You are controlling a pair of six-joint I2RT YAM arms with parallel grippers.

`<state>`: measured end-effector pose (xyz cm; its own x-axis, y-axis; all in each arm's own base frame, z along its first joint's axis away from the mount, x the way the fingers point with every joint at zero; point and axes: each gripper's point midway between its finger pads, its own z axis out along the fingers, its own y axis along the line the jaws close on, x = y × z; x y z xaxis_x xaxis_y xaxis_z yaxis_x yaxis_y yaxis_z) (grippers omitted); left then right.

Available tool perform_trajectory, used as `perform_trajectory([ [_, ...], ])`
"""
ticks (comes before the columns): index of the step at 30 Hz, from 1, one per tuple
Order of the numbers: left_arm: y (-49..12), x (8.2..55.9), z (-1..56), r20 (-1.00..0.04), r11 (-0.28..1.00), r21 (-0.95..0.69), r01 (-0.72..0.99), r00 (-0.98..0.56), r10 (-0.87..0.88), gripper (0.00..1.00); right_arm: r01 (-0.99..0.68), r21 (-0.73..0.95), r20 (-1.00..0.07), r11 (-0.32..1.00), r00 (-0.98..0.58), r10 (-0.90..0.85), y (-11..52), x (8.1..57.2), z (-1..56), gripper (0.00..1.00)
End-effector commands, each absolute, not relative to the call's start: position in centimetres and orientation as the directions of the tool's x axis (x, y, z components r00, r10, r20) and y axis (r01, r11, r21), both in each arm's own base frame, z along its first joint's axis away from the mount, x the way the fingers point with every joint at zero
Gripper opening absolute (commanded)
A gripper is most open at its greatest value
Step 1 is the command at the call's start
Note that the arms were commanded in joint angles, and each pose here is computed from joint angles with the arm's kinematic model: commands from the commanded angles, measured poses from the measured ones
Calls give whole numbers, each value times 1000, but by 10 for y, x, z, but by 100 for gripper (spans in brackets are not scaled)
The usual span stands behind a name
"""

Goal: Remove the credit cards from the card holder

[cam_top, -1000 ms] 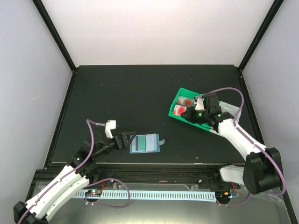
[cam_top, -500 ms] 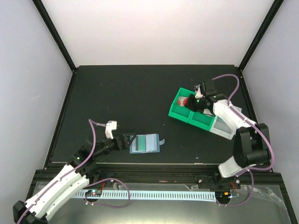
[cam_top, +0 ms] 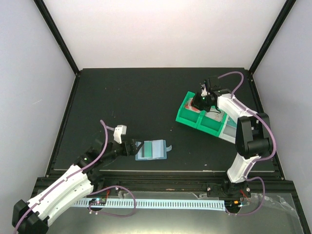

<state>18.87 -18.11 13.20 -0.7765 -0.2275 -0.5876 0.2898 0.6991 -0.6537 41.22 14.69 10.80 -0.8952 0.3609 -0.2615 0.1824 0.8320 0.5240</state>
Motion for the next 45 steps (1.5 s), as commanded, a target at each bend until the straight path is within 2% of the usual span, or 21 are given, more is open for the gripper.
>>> perform_trajectory([
  [1,-182,193,144,-610,694,-649,312,-758,-230,99,217,508,-265,834,-882,390,138,425,109,2],
  [15,-182,191,137,-579,687,-671,278,-775,-252,99,224,534,-236,815,-887,398,133,435,91,6],
  [21,-181,194,140,-587,695,-662,279,-769,-251,99,254,521,-235,815,-875,423,124,440,91,14],
  [24,-182,195,140,-584,694,-665,276,-771,-253,99,272,507,-233,818,-870,434,119,440,90,16],
  [37,-182,194,130,-556,705,-666,246,-794,-248,99,289,448,-295,846,-846,444,102,437,114,22],
  [45,-184,188,119,-510,711,-667,223,-832,-218,99,213,511,-337,833,-842,422,111,421,144,30],
])
